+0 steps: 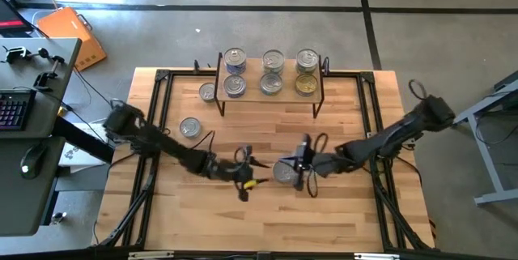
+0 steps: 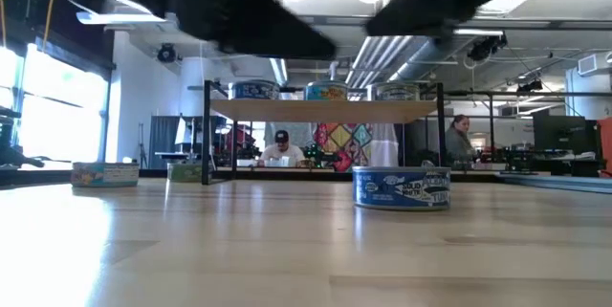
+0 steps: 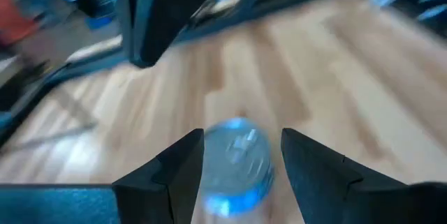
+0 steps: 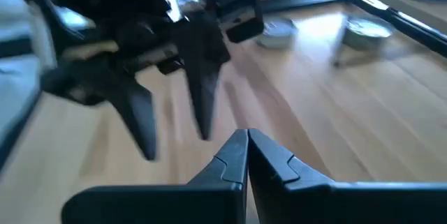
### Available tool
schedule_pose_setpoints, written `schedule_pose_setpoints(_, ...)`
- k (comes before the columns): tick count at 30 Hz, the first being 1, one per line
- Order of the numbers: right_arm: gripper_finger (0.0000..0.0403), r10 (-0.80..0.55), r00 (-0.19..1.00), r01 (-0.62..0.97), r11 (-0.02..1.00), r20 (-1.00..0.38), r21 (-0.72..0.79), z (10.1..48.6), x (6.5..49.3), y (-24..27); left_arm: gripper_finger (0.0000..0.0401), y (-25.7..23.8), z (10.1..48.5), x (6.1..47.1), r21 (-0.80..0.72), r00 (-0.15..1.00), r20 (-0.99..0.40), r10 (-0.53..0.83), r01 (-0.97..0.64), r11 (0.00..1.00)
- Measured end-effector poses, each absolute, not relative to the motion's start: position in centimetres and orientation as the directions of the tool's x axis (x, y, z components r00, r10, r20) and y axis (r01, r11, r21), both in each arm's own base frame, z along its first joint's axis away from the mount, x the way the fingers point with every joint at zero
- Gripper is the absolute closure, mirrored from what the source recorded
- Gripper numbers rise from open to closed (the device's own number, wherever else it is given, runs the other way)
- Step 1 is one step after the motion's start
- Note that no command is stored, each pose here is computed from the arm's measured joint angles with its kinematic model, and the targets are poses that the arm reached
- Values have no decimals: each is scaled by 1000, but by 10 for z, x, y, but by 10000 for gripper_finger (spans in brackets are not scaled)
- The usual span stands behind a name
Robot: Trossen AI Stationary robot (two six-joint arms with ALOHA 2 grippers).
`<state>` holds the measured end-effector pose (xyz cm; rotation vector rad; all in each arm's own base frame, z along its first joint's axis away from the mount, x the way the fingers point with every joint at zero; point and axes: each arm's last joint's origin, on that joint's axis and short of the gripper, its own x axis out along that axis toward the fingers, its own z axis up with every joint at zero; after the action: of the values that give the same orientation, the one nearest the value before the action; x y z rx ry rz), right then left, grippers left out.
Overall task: Stack canned seafood by type on shelf
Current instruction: Stack the blue tuna can on top of the other blue tuna on the shelf
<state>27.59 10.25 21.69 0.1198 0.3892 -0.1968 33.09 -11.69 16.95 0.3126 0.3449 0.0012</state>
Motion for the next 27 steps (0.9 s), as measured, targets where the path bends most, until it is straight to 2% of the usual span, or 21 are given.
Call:
schedule_pose_setpoints(3,401,-233,864,283,958,-446,47,218,255,112,217,-102,157,346,311,952,-296,-73,168,935)
schedule_pose_setpoints(6,401,-303,831,350,937,-467,16,214,242,120,217,-96,142,359,369,924,-335,-182,307,877)
schedule_pose_setpoints(10,401,-384,799,415,909,-462,-38,203,235,128,217,-93,130,385,384,896,-389,-212,367,847)
schedule_pose_setpoints(14,401,-428,784,461,886,-450,-39,193,237,133,217,-85,127,410,296,807,-515,-291,486,822)
schedule_pose_setpoints(19,401,-432,767,472,881,-475,-39,182,239,135,217,-76,122,420,249,697,-670,-255,535,807)
schedule_pose_setpoints(24,401,-431,762,478,878,-483,-29,178,239,138,221,-70,122,417,334,681,-726,-94,470,817)
schedule_pose_setpoints(27,401,-425,766,474,880,-482,-23,177,238,140,244,-70,122,415,346,673,-738,-56,448,825)
